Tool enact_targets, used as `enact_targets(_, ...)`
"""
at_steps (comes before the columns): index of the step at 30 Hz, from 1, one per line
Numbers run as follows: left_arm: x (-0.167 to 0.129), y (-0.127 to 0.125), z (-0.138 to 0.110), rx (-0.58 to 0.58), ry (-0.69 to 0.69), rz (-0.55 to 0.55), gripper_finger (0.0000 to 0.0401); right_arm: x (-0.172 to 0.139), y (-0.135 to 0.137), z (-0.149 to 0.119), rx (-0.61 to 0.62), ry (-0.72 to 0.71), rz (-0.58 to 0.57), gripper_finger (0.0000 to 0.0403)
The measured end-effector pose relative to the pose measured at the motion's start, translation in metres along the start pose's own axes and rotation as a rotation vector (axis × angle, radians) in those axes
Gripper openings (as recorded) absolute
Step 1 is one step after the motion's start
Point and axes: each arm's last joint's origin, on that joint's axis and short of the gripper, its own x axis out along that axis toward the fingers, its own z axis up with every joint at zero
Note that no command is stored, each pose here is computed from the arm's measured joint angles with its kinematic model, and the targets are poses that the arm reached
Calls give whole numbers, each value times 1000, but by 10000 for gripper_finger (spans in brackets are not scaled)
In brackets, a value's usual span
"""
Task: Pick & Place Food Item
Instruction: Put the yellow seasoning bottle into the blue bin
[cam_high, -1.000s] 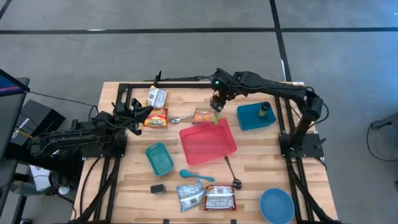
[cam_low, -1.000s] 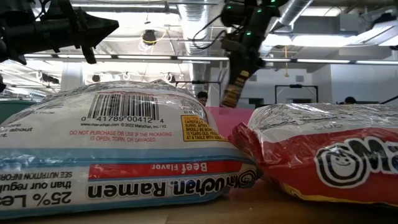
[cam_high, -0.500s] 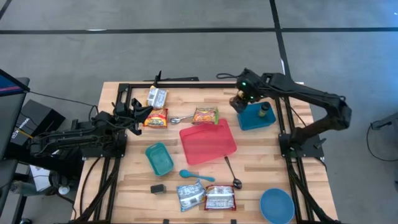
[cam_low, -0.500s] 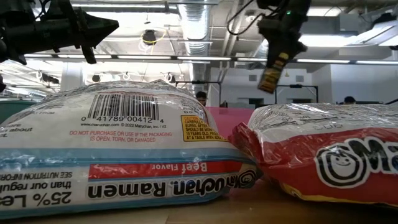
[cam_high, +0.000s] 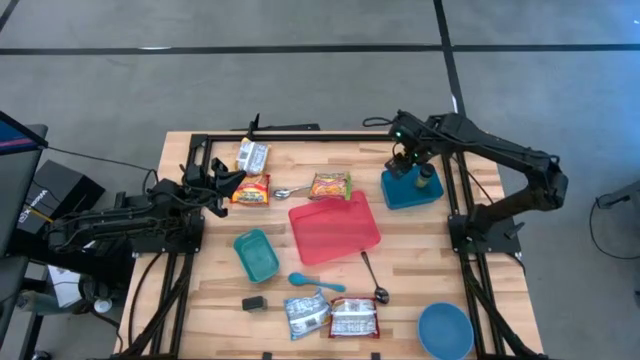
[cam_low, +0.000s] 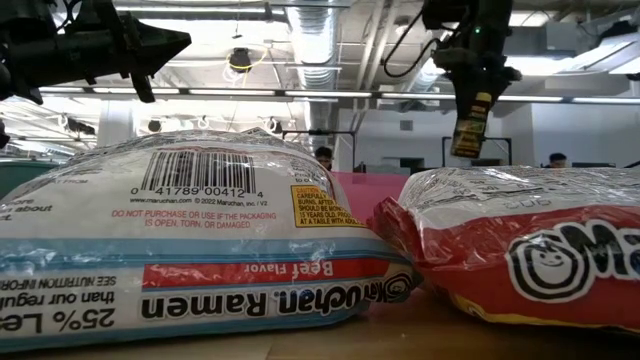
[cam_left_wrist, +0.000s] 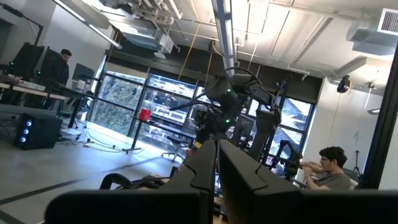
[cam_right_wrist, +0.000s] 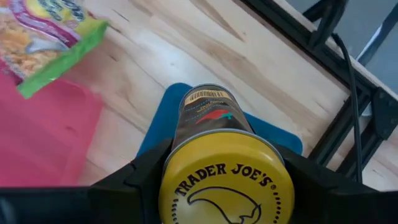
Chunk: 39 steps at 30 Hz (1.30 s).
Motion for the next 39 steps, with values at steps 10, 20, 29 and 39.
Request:
enact_targets(10, 0, 0, 0, 0, -1, 0, 12, 38, 5, 16, -39, 133, -38, 214)
enact_targets(20, 0, 0, 0, 0, 0, 0, 12, 60, 13, 18, -54, 170, -7, 214)
enact_targets(29, 0, 0, 0, 0, 0, 1, 12, 83, -4, -9, -15, 163, 39, 214)
enact_targets(39, 0, 0, 0, 0, -1, 0, 12, 106, -15, -15, 8, 185, 21, 214)
